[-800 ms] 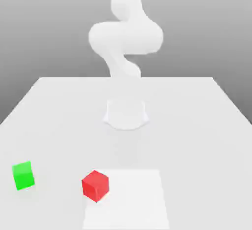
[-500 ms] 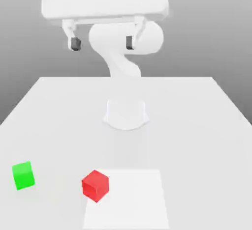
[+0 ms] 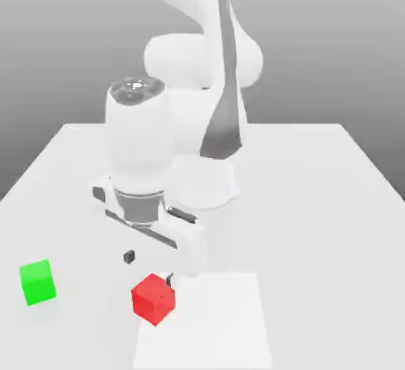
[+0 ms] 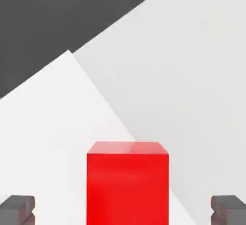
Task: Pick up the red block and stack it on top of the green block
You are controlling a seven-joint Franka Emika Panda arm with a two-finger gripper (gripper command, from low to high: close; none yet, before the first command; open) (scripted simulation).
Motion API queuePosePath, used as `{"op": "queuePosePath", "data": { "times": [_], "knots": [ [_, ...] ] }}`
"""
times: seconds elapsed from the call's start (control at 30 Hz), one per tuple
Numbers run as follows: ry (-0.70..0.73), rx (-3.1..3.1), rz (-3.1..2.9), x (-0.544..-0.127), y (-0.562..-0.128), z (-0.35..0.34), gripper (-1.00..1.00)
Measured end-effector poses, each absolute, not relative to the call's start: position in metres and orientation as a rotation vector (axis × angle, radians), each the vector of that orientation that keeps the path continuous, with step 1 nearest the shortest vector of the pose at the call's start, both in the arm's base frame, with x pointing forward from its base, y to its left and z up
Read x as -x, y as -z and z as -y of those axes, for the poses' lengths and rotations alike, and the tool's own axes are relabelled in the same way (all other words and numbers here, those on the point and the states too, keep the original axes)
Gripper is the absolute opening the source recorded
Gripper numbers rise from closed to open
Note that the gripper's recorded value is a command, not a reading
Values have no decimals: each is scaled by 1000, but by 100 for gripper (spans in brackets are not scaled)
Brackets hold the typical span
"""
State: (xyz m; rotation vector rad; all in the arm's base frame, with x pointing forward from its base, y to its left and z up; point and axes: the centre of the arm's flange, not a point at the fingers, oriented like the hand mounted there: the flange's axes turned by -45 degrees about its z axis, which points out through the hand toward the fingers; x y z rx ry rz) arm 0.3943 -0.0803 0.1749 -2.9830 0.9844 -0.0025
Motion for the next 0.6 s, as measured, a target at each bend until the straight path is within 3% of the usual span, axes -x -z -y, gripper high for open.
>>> {"op": "queuePosePath", "data": {
  "times": [0.07, 0.1, 0.33, 0.53, 0.6],
  "knots": [
    [1, 2983, -985, -393, -154, 80, 0],
    [0, 2983, -985, -393, -147, 80, -100],
    [2, 2983, -986, -393, -147, 80, -100],
    [1, 2982, -990, -393, -202, 82, -100],
    [1, 2951, -1078, -389, -213, 123, -100]
  ]
}}
